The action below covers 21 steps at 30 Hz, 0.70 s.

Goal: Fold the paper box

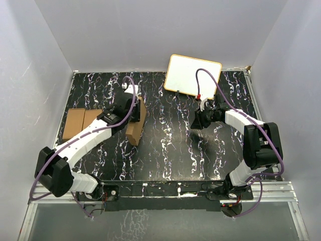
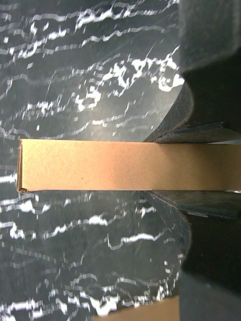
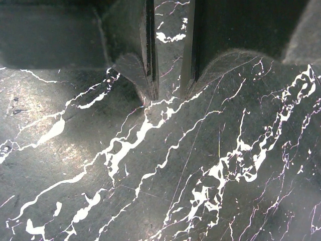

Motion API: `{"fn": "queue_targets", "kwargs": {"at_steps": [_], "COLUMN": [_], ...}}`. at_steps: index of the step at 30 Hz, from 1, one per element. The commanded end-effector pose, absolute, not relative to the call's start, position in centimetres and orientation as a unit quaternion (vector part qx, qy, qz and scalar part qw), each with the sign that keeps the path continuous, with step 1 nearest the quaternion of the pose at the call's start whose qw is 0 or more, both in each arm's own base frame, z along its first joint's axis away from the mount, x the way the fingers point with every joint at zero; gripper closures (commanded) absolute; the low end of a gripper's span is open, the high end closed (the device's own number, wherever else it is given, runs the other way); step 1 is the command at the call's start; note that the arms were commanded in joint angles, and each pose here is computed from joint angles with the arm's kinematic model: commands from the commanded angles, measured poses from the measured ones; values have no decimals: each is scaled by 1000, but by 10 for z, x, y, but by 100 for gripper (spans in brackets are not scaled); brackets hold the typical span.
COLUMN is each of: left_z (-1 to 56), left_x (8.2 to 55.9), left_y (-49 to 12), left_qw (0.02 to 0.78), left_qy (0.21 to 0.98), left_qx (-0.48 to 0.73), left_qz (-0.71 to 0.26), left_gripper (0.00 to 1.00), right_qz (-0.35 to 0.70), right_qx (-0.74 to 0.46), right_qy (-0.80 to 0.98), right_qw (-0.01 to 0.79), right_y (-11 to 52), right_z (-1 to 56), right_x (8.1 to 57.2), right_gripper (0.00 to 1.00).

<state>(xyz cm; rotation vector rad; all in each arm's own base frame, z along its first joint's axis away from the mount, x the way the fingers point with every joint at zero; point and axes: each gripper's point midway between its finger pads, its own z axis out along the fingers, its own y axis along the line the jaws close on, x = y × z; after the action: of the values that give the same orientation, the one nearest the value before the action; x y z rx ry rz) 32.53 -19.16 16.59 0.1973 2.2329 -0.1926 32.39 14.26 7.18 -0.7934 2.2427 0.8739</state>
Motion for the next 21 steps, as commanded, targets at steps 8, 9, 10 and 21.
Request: {"fn": "queue_targets", "kwargs": {"at_steps": [8,9,10,21], "left_z": [127,120,112,105], "left_x": [377,380,382,388], "left_y": [-151,-150,-149,-142], "left_qw": [405,397,388,373], "left_qy": [913,917,921,927], "left_qx": [37,34,31,29], "left_qz": [-22,-17,-9,23], "left_gripper": [100,100,100,73], "right_qz": [327,327,327,330], "right_qx": [-306,-307,-306,-306], "right_qy": [828,828,828,828], "right_qw": [337,336,336,334], "right_y": [143,143,143,143], "right_z": [88,88,88,87], "right_x": [335,335,335,335], "right_gripper": [71,71,71,70]}}
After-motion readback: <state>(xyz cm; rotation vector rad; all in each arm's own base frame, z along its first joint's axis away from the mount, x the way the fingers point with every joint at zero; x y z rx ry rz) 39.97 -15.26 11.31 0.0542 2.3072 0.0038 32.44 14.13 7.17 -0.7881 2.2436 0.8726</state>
